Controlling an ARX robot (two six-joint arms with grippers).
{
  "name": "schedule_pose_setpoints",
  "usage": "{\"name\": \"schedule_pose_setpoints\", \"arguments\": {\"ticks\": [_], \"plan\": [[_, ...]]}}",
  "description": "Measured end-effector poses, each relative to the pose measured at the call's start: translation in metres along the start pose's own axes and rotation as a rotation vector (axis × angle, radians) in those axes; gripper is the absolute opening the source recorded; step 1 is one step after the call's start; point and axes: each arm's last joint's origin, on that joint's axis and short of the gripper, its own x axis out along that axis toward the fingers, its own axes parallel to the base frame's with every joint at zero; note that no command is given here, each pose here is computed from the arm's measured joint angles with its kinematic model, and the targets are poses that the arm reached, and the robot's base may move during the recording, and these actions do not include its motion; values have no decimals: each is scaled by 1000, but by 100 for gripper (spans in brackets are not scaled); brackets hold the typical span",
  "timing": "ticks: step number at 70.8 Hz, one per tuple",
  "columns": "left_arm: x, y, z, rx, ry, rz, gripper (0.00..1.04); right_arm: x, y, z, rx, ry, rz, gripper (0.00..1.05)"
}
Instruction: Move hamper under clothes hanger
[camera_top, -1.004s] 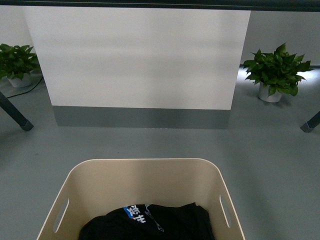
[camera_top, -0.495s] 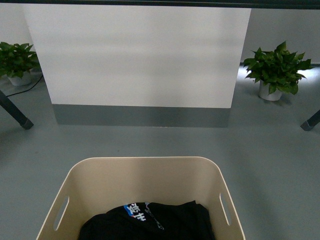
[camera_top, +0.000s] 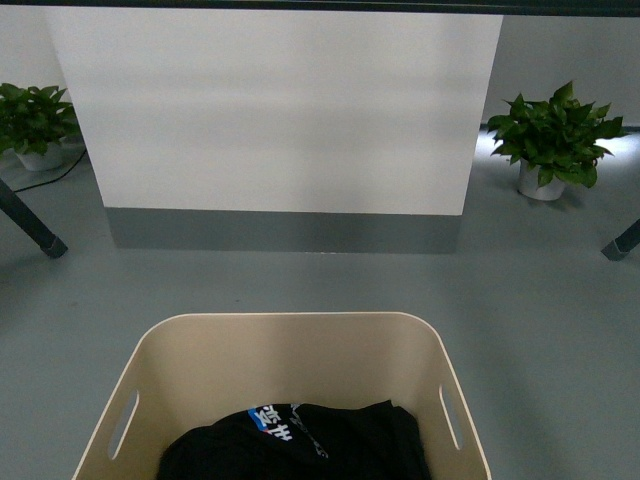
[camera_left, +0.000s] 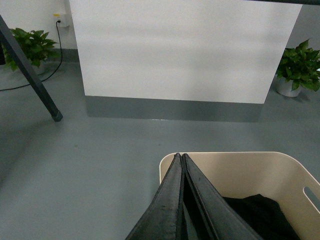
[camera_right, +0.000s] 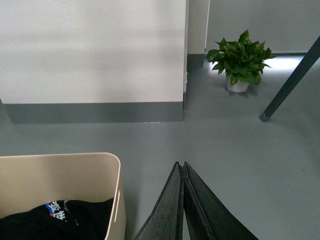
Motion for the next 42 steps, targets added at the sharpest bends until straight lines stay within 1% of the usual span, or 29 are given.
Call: {"name": "schedule_pose_setpoints", "arguments": {"ticks": [27,29,30,32,39,41,42], "plan": [[0,0,0,0,0,0,3,-1,0,0,0,-8,0,2],[0,0,0,0,0,0,3,-1,0,0,-1,-8,0,8],[0,0,0,-1,0,0,4,-1,0,0,-1,-8,0,11],[0,0,0,0,0,0,8,-1,0,0,-1,-8,0,15],[0,0,0,0,0,0,33,-1,0,0,-1,-8,0,39],[0,0,0,0,0,0,36,-1,0,0,-1,-8,0,43],[0,0,0,0,0,0,40,-1,0,0,-1,-8,0,46]]}}
